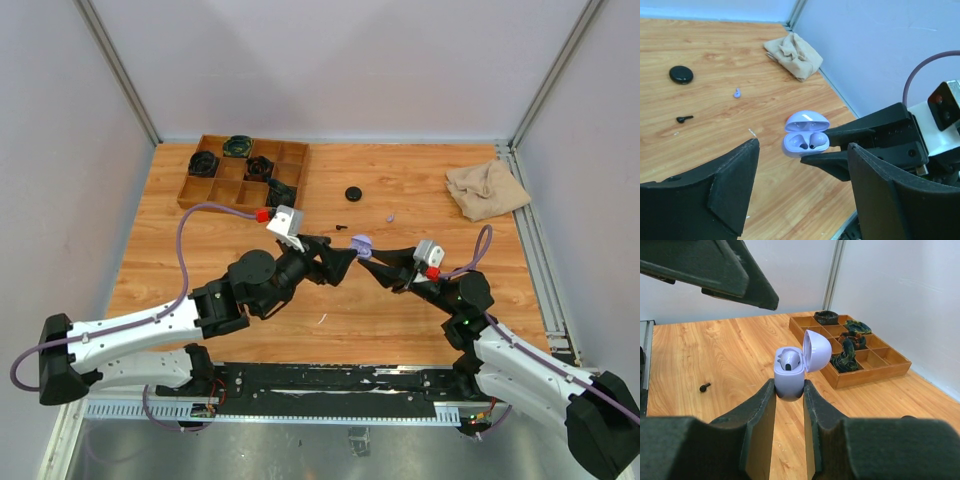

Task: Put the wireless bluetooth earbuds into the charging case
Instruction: Place the earbud in the charging case, then adjust the charging case.

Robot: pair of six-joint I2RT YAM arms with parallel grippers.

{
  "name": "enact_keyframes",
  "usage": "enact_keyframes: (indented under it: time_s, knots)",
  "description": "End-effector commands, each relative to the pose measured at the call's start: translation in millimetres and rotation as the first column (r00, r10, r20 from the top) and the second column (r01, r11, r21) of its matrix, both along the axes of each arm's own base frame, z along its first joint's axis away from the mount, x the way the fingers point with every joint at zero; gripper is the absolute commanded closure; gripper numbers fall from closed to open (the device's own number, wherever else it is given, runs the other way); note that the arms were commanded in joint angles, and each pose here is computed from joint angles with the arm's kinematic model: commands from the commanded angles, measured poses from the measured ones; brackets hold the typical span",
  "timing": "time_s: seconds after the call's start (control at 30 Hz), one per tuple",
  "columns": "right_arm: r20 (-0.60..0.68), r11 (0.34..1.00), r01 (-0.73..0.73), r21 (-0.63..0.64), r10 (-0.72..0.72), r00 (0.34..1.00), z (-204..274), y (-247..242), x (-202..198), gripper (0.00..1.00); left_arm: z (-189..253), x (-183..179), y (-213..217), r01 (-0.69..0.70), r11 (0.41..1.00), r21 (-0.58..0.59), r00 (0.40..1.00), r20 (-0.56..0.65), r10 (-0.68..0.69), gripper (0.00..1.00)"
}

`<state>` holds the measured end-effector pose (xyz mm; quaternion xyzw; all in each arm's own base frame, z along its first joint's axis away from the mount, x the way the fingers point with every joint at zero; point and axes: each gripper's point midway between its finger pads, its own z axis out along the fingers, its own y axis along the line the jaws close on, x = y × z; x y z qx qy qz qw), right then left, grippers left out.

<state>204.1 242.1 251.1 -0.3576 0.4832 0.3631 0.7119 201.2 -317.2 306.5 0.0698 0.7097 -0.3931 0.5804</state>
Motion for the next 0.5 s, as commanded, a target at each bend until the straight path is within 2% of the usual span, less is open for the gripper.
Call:
enact_keyframes:
  time_s: [0.0, 0.3, 0.47]
  knots:
    - [-0.003, 1.000, -0.009, 0.030, 0.009, 1.000, 11, 1, -3, 0.99, 6, 1, 16, -0.005, 1.000, 0.028, 0.995, 0.098, 0.002, 0.24]
    - [-0.053, 0.998, -0.052, 0.035, 0.054, 0.997, 21, 5, -5, 0.99, 11, -8, 38, 0.135, 0.991, -0.022, 0.969, 0.211, -0.127, 0.23]
    - [-0.088, 0.994, -0.094, 0.060, 0.099, 0.991, 30, 10, -8, 0.99, 8, -16, 37, 0.206, 0.978, -0.013, 0.945, 0.261, -0.196, 0.25]
